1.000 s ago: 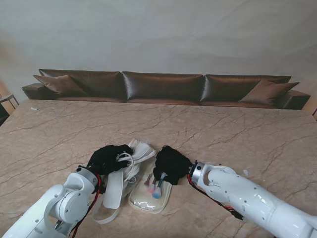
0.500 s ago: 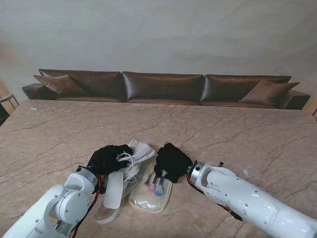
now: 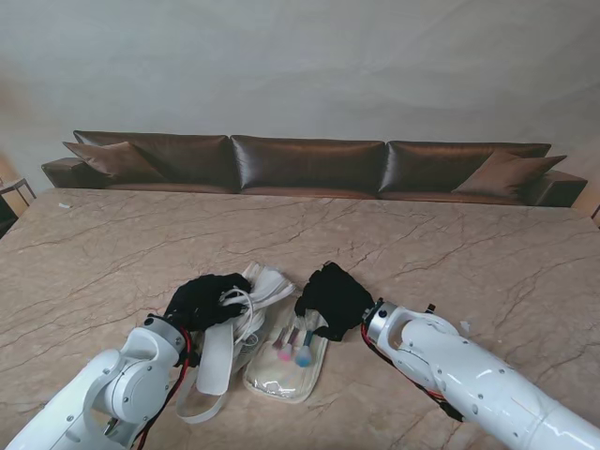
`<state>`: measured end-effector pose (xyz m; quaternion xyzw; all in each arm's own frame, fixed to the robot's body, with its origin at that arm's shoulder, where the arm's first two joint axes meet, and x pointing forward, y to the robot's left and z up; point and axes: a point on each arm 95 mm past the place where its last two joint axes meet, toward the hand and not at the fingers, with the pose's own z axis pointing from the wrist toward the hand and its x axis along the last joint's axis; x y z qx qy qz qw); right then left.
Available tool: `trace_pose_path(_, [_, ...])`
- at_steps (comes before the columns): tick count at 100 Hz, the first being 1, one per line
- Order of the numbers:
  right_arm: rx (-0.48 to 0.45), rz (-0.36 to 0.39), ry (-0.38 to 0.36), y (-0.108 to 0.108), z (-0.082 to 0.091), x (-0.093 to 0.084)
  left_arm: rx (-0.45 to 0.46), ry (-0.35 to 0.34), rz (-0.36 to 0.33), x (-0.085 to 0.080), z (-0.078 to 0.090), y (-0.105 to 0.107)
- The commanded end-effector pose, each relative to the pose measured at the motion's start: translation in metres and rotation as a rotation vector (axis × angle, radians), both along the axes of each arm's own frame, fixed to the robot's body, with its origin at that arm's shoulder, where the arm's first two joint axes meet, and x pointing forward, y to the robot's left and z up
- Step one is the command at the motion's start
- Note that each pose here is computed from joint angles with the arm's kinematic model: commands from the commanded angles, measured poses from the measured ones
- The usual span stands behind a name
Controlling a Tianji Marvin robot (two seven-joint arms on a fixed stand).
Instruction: Pack the cosmetics bag
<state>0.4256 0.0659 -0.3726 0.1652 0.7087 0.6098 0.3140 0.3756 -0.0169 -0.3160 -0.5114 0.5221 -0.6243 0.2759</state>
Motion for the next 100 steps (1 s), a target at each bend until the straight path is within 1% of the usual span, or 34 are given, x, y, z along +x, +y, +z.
trace_pose_path(1, [-0.006,-0.004,-0.003,-0.001,0.0,-0.002,-0.003,0.018,0.001,-0.004,-0.005,-0.002])
trace_pose_path(27, [-0.005,-0.06,-0.021,-0.008,0.012,-0.002,-0.002,0.015,-0.001,-0.004,-0.004,-0.003])
trace_pose_path(49, [0.023,-0.107,-0.001,-0.014,0.019,-0.007,-0.008,0.015,0.003,-0.004,-0.003,-0.004])
trace_pose_path(62, [0.02,-0.129,0.007,-0.018,0.023,-0.009,-0.008,0.022,0.005,-0.004,-0.004,-0.004])
trace_pose_path(81, [0.044,-0.183,0.042,-0.022,0.029,-0.011,-0.018,0.024,0.013,-0.004,-0.005,-0.004])
trace_pose_path(100, [0.075,-0.249,0.113,-0.028,0.029,-0.011,-0.031,0.024,0.022,-0.004,-0.006,-0.005])
